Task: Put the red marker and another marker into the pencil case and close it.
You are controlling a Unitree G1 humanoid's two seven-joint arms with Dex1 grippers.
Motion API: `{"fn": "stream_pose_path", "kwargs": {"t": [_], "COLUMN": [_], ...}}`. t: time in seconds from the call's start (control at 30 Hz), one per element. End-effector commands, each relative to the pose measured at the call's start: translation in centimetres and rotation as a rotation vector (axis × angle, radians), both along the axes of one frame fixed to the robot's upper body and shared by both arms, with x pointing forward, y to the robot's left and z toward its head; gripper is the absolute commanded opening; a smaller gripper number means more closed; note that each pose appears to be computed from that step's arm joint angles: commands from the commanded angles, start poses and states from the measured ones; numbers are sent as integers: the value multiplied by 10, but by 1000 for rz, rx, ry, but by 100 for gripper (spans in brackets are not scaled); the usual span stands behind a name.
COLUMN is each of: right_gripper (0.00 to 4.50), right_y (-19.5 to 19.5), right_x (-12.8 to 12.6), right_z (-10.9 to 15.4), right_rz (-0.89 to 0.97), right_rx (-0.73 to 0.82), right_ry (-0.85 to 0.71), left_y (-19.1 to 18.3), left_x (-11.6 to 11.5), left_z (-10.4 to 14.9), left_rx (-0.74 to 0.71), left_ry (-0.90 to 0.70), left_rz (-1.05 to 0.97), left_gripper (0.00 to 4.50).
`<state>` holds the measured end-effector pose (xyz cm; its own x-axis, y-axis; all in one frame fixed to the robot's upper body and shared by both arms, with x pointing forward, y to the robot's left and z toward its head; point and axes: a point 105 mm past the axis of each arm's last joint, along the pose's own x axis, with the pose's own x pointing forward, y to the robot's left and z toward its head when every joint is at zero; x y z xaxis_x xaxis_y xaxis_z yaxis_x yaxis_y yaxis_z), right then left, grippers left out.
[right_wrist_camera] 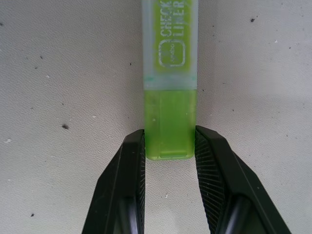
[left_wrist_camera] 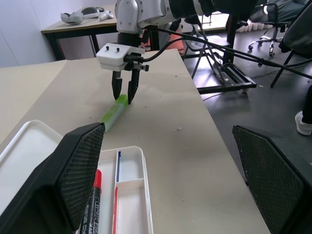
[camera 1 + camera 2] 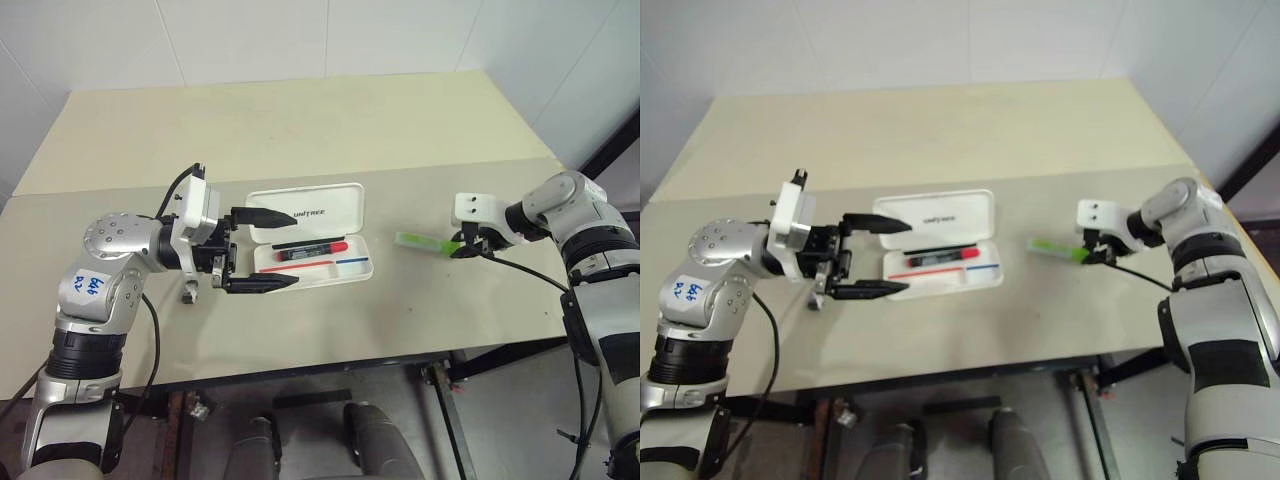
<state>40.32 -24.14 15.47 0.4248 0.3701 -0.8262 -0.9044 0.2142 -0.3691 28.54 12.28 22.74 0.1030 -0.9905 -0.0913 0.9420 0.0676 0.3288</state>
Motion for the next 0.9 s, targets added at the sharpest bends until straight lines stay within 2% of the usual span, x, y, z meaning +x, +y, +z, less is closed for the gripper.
{"fn": "stream_pose_path", "kwargs": {"t": [0.03,0.23,0.57,0.73,0.9], "right_gripper": [108,108,108,108,108], "right_y": [7,2,17,47,90], "right_x": [4,5,-11,-26,-58], "right_z": [9,21,62,71,66], "right_rz": [19,15,206,354,487], "right_rx": [12,37,147,219,273], "right_ry": [-28,-81,-74,-69,-2], "left_y": [0,4,36,57,69], "left_x": [-5,-4,-1,-3,-2], "left_z": [8,4,-16,-34,-42], "left_rx": [-17,-6,34,80,106], "left_ry": [-38,-34,12,40,53], "left_rz": [-11,1,97,151,195], "left_gripper": [450,450,450,450,450]}}
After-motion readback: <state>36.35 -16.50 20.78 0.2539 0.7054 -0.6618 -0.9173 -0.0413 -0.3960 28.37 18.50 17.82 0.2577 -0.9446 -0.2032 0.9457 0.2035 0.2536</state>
